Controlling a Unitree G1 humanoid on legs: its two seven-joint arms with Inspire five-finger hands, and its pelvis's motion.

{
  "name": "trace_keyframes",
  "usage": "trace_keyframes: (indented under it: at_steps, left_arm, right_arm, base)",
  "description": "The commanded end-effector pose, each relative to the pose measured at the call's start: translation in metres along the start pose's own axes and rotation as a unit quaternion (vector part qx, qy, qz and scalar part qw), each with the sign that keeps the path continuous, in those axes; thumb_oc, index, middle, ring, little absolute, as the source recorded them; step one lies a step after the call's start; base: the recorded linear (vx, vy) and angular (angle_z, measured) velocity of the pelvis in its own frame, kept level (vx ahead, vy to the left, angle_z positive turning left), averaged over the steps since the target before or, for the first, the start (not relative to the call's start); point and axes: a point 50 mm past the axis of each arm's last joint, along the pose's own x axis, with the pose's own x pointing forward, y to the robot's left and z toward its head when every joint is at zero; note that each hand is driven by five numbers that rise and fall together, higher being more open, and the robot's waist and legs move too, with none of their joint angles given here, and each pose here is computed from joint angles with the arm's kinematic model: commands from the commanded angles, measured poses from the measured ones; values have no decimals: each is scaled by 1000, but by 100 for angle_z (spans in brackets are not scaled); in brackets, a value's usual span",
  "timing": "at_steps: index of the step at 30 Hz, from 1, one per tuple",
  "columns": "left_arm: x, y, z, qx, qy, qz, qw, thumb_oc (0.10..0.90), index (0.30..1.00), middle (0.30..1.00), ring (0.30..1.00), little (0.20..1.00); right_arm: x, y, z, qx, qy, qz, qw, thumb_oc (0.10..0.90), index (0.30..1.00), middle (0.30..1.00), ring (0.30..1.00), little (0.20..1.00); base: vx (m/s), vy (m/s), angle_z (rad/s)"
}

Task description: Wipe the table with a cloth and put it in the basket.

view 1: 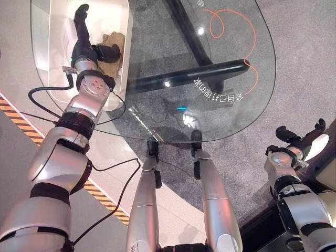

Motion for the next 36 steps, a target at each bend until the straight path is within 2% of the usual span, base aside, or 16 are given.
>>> trace_keyframes:
  at_steps: [1,16,25,32,36]
  left_arm:
    - [24,50,35,3,-64,100,993,800,900,900,900,900]
    - [23,54,38,-16,-74,114,991,800,900,900,900,900]
    - [16,72,44,-113,-132,157,972,800,900,900,900,900]
    - [8,88,25,-152,-136,171,964,800,900,900,900,900]
    - [1,107,-8,-154,-108,190,964,800,900,900,900,900]
  right_arm:
    - [8,-15,1,8,-16,-36,999,800,900,900,900,900]
    - [5,-12,-3,6,-10,-19,1000,800,900,900,900,900]
    - [-8,-9,-39,-19,64,72,995,800,900,900,900,900]
    - [-15,-22,-70,-51,123,101,986,800,900,900,900,900]
    - [-19,-46,-96,-80,154,104,979,800,900,900,900,900]
  base:
    - [0,0,0]
    - [0,0,0]
    - [2,-22,-1]
    - [12,-36,-4]
    - [48,-35,-6]
